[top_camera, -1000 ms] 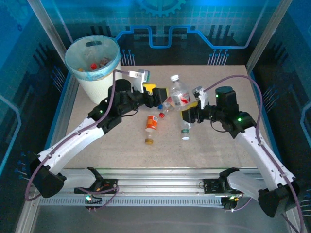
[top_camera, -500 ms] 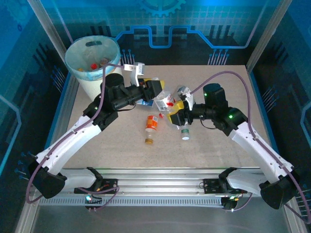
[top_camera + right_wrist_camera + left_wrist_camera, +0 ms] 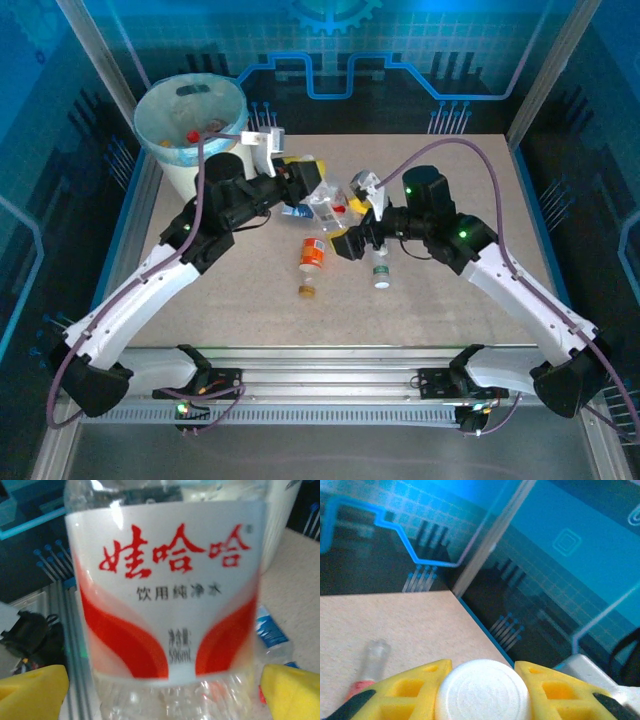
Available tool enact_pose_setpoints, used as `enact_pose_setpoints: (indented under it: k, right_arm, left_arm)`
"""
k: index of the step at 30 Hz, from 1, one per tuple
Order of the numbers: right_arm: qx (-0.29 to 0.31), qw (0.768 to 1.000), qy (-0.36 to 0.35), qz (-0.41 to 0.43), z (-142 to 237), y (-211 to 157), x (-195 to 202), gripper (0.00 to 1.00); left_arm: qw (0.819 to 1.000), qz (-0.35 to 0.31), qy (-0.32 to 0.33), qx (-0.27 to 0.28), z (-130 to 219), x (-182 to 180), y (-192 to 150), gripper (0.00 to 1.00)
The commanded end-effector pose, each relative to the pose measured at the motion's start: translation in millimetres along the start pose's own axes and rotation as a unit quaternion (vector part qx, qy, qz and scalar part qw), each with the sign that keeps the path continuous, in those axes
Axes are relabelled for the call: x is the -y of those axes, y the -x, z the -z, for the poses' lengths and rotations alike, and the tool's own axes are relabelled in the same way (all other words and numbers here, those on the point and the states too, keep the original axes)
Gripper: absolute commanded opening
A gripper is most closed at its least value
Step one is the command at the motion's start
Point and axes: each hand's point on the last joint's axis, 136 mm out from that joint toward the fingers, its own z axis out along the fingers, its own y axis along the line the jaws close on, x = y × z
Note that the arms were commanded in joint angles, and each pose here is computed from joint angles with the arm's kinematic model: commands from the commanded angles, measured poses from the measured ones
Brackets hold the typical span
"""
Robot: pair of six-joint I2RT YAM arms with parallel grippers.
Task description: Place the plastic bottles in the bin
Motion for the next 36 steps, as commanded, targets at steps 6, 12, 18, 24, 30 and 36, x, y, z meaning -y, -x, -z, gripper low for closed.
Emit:
enact_pose_setpoints:
  k: [6, 12, 18, 24, 30, 36]
  right_arm:
    - [0.082, 0.993, -0.080, 0.029, -2, 64, 27, 1.00]
    - [0.088, 0.994, -0.058, 0.035, -14, 87, 26, 1.00]
    - [0.093, 0.995, -0.031, 0.021, -33, 113, 27, 1.00]
    - [0.064, 0.996, -0.033, 0.044, -62, 128, 43, 1.00]
    - [0.050, 0.996, -0.021, 0.069, -80, 140, 49, 1.00]
    - [0.029, 0.996, -0.025, 0.081, -89, 133, 55, 1.00]
  left_arm:
    - [0.987, -0.061, 0.105, 0.106, 35, -36, 74, 0.00]
    - [0.970, -0.095, 0.165, 0.152, 51, -58, 129, 0.00]
    - [0.943, -0.140, 0.228, 0.199, 63, -81, 189, 0.00]
    - [0.897, -0.142, 0.353, 0.226, 88, -152, 243, 0.00]
    - [0.872, -0.100, 0.428, 0.214, 99, -245, 259, 0.00]
    - [0.886, -0.072, 0.409, 0.209, 76, -303, 258, 0.00]
